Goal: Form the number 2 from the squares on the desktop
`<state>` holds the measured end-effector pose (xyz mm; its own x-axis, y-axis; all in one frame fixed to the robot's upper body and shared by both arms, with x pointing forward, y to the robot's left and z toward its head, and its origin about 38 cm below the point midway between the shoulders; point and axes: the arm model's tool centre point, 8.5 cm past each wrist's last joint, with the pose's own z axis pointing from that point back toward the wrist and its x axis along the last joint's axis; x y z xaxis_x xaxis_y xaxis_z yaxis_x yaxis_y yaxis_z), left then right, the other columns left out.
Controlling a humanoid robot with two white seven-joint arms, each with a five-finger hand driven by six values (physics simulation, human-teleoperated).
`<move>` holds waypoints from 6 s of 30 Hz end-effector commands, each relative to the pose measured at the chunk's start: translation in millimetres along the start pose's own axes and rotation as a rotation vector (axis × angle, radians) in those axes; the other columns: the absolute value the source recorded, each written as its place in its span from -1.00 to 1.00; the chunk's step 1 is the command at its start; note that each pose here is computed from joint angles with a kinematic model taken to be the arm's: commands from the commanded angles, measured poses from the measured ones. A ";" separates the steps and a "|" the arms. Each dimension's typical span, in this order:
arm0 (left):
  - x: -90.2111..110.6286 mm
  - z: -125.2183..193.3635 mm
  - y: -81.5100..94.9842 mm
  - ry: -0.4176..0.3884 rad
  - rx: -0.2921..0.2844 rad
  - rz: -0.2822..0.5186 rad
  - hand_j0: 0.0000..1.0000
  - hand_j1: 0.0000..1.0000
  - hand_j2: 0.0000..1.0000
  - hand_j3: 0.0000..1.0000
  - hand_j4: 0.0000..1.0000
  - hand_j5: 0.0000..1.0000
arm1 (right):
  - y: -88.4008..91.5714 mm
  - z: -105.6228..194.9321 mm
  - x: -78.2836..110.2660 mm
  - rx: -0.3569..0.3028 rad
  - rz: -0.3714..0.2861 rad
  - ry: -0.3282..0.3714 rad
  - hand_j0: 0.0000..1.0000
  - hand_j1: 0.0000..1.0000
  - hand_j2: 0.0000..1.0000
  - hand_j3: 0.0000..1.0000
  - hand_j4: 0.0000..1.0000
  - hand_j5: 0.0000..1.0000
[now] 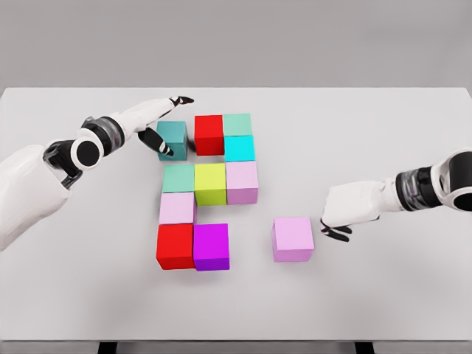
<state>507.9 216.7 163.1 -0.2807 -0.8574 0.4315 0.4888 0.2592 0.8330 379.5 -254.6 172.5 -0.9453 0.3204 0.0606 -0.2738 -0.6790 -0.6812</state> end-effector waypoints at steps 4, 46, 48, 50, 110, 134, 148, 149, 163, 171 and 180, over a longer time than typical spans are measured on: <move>-1.5 -1.9 2.0 -0.004 0.010 0.009 1.00 1.00 1.00 1.00 1.00 1.00 | 1.0 -5.5 9.4 0.006 0.006 -0.031 -0.76 -0.76 -0.76 -0.76 -0.76 -0.76; 0.3 -9.8 -1.5 -0.021 0.009 0.038 1.00 1.00 1.00 1.00 1.00 1.00 | -22.6 -31.2 23.5 -0.039 0.037 -0.109 -0.76 -0.76 -0.76 -0.76 -0.76 -0.76; -0.2 -9.4 -1.3 -0.021 0.010 0.037 1.00 1.00 1.00 1.00 1.00 1.00 | -23.0 -32.4 24.2 -0.039 0.038 -0.112 -0.76 -0.76 -0.76 -0.76 -0.76 -0.76; -0.2 -9.4 -1.3 -0.021 0.010 0.037 1.00 1.00 1.00 1.00 1.00 1.00 | -23.4 -32.8 24.4 -0.040 0.039 -0.113 -0.76 -0.76 -0.76 -0.76 -0.76 -0.76; -37.9 -10.9 20.3 0.093 -0.078 -0.027 0.84 0.84 0.84 0.84 0.84 0.84 | -14.3 -39.0 32.5 -0.035 0.006 -0.149 -0.76 -0.76 -0.76 -0.76 -0.76 -0.76; -34.8 -9.3 19.4 0.086 -0.156 -0.060 0.91 0.91 0.91 0.91 0.91 0.91 | -28.7 -48.0 37.2 -0.067 0.018 -0.179 -0.76 -0.76 -0.76 -0.76 -0.76 -0.76; -32.0 -8.4 16.2 0.064 -0.219 -0.071 0.91 0.91 0.91 0.91 0.91 0.91 | -21.8 -43.0 28.3 -0.054 -0.002 -0.151 -0.75 -0.75 -0.75 -0.75 -0.75 -0.75; -31.9 -8.4 16.2 0.063 -0.219 -0.073 0.91 0.91 0.91 0.91 0.91 0.91 | -20.5 -42.8 25.1 -0.051 -0.008 -0.143 -0.75 -0.75 -0.75 -0.75 -0.75 -0.75; -28.8 -12.3 25.4 0.069 -0.194 -0.118 0.92 0.92 0.92 0.92 0.92 0.92 | -26.6 -44.1 21.3 -0.055 0.003 -0.135 -0.75 -0.75 -0.75 -0.75 -0.75 -0.75; -21.7 -13.1 23.9 0.028 -0.197 -0.134 0.92 0.92 0.92 0.92 0.92 0.92 | -25.8 -41.0 12.6 -0.043 0.007 -0.105 -0.76 -0.76 -0.76 -0.76 -0.76 -0.76; -17.8 -11.6 22.5 -0.027 -0.213 -0.165 0.92 0.92 0.92 0.92 0.92 0.92 | -30.8 -45.3 15.2 -0.050 0.017 -0.116 -0.76 -0.76 -0.76 -0.76 -0.76 -0.76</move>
<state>534.3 233.6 169.4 -0.3741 -0.8747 0.3081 0.6001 0.0250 0.7996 381.5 -199.7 160.9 -0.9653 0.2274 0.1282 -0.2487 -0.6519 -0.7163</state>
